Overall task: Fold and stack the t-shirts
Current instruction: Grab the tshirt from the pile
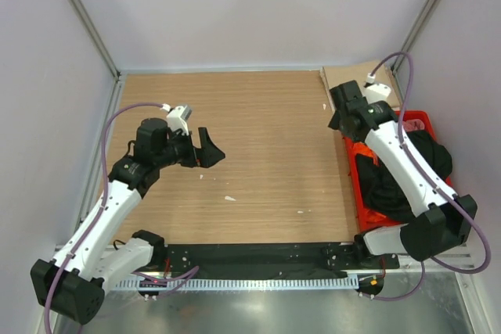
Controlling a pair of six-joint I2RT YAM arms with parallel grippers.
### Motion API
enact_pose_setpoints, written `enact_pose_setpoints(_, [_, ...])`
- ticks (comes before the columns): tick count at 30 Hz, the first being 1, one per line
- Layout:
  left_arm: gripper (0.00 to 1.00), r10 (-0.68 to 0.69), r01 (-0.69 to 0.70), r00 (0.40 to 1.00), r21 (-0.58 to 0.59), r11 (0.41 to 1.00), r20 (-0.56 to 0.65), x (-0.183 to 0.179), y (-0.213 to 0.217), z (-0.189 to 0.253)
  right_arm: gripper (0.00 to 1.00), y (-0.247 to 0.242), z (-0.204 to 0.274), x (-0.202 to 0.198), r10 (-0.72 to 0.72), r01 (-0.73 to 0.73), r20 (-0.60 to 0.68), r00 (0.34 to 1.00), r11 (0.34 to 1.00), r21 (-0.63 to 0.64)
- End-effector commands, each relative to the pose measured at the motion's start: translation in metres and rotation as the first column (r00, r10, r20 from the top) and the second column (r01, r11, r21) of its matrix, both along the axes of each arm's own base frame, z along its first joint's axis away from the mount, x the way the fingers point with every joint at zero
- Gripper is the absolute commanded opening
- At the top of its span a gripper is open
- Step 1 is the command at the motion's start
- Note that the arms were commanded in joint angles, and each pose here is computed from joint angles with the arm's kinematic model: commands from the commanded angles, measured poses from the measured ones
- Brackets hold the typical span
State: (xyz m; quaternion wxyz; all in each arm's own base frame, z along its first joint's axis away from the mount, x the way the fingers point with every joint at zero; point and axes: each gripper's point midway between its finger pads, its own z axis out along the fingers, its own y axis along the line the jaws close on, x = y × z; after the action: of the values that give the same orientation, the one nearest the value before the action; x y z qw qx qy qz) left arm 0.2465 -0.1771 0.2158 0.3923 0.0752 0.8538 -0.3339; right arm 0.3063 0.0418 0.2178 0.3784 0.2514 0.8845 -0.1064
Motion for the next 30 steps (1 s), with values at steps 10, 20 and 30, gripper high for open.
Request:
enact_pose_setpoints(10, [1.0, -0.042, 0.041, 0.999, -0.031, 0.999, -0.031, -0.001, -0.01, 0.0, 0.97, -0.154, -0.075, -0.033, -0.442, 0.416, -0.155, 0.883, 0.892, -0.176])
enact_pose_setpoints(20, [0.98, -0.058, 0.055, 0.996, -0.044, 0.998, -0.063, 0.002, -0.015, -0.009, 0.76, -0.192, -0.118, -0.034, -0.519, 0.472, -0.209, 0.829, 0.849, -0.238])
enact_pose_setpoints(30, [0.93, -0.021, 0.014, 0.996, -0.077, 0.997, -0.088, 0.001, -0.015, -0.005, 0.38, -0.208, -0.112, -0.029, -0.546, 0.506, -0.169, 0.821, 0.832, -0.23])
